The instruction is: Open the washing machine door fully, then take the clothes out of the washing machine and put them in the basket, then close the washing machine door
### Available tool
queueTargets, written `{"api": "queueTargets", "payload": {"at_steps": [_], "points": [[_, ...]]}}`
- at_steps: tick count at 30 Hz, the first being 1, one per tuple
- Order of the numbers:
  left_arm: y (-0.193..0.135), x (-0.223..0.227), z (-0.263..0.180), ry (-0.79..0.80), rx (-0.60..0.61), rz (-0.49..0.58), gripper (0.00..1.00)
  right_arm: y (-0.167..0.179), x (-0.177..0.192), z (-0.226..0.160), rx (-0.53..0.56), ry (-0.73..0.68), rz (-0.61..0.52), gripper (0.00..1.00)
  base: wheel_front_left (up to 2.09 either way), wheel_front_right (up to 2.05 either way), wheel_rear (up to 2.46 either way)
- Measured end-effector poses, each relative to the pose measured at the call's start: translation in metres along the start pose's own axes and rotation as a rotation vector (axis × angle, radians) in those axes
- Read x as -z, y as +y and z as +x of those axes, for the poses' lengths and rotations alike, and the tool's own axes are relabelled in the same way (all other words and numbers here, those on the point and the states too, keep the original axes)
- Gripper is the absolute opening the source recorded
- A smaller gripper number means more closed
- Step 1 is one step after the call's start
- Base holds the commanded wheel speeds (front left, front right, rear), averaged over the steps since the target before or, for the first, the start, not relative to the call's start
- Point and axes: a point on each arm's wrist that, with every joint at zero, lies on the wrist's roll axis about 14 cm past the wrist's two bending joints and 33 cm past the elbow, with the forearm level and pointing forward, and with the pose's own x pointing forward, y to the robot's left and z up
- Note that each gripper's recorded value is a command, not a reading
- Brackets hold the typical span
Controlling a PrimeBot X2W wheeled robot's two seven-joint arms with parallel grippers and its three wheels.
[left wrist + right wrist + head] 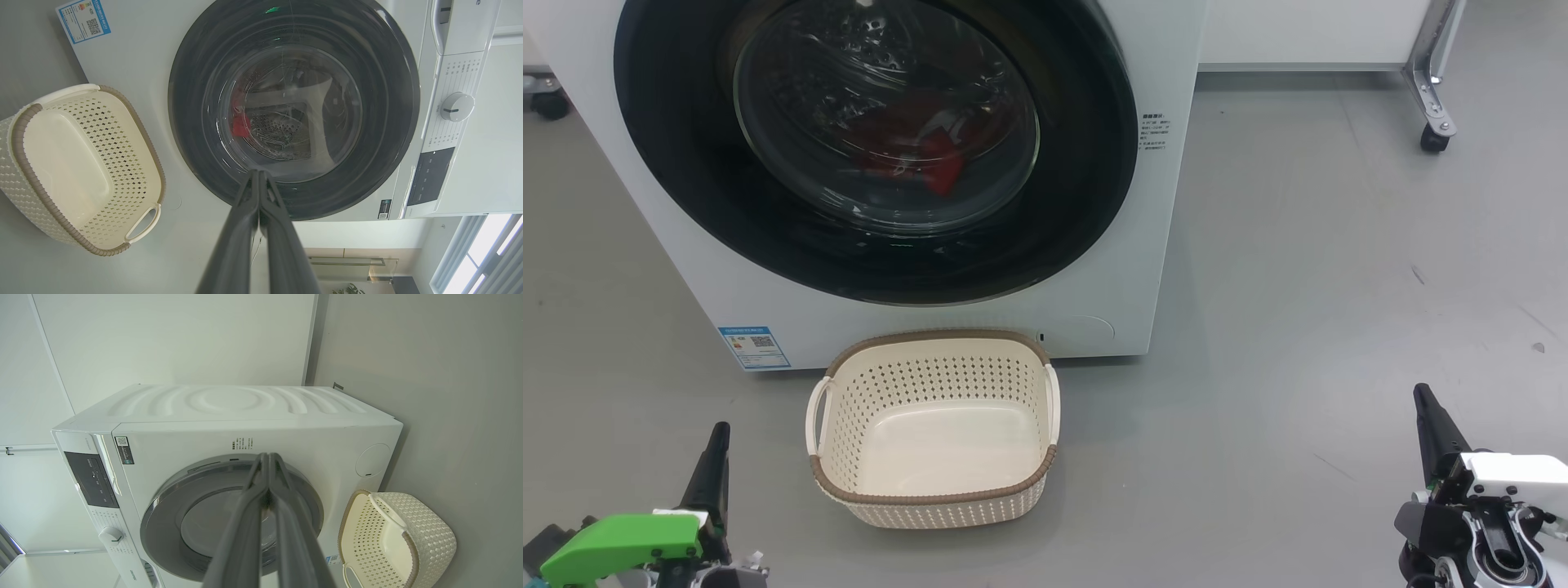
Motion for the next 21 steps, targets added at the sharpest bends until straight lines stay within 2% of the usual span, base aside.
{"api": "queueTargets", "payload": {"at_steps": [21], "points": [[0.0000, 0.0000, 0.0000, 0.000, 0.000, 0.000, 0.00, 0.0000, 0.0001, 0.0000, 0.000, 0.000, -0.001, 0.00, 0.00, 0.00, 0.00]]}}
